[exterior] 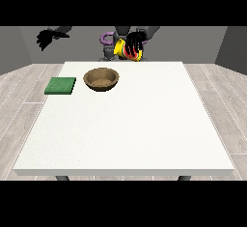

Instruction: Pick the cup and pour the ball into the bowl, then pick the bowl and place it on the pad

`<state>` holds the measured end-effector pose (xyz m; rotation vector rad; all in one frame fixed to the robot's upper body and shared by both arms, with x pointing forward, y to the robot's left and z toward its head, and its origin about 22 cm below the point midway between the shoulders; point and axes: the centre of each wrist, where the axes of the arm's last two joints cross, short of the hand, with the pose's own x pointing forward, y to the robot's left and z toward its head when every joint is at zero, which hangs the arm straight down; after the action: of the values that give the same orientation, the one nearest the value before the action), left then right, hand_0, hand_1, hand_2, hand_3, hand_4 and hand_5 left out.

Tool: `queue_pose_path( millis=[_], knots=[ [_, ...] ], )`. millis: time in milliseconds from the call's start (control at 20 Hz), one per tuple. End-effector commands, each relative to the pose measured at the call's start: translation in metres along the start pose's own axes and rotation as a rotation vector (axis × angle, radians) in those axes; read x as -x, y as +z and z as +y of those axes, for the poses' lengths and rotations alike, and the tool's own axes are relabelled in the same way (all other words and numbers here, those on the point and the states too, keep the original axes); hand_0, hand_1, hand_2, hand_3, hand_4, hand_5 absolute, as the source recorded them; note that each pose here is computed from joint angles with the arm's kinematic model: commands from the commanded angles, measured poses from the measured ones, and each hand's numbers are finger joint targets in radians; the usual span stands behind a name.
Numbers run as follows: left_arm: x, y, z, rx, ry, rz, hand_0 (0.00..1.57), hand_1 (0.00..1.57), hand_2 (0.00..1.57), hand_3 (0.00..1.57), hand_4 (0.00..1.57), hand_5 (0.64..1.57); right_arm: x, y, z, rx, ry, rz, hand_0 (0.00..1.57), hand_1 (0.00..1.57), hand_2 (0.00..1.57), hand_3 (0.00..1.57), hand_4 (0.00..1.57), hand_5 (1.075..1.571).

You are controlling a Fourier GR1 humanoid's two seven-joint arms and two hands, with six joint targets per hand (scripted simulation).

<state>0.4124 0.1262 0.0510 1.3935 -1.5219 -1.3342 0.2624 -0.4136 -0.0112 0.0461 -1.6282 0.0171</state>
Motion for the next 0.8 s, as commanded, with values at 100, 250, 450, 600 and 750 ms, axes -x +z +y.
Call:
queue_pose_path(
  millis=[100,250,450,600,750],
  knots=[
    [-0.056,-0.007,0.012,0.014,-0.301,-0.188,1.49,1.49,1.57,1.57,1.57,1.019,0.000,-0.009,0.001,-0.022,-0.028,-0.022,0.00,0.00,0.00,0.00,0.00,1.571],
    [-0.069,-0.001,0.003,0.022,-0.539,-0.249,1.53,1.53,1.57,1.57,1.56,1.164,0.011,-0.012,0.021,-0.053,-0.040,-0.031,0.00,0.00,0.00,0.00,0.00,1.570],
    [-0.083,0.010,-0.007,0.042,-0.715,-0.329,1.48,1.48,1.57,1.57,1.47,1.234,0.015,0.001,0.006,-0.015,-0.010,-0.021,0.00,0.00,0.00,0.00,0.00,1.571],
    [-0.075,0.010,-0.009,0.065,-0.769,-0.386,1.45,1.45,1.57,1.57,1.53,1.143,0.004,-0.007,0.003,-0.017,-0.014,0.006,0.00,0.00,0.00,0.00,0.00,1.571],
    [-0.101,0.011,0.005,0.032,-0.762,-0.428,1.45,1.45,1.57,1.57,1.53,1.129,0.005,0.003,-0.019,0.030,0.007,0.011,0.00,0.00,0.00,0.00,0.00,1.570]
  ],
)
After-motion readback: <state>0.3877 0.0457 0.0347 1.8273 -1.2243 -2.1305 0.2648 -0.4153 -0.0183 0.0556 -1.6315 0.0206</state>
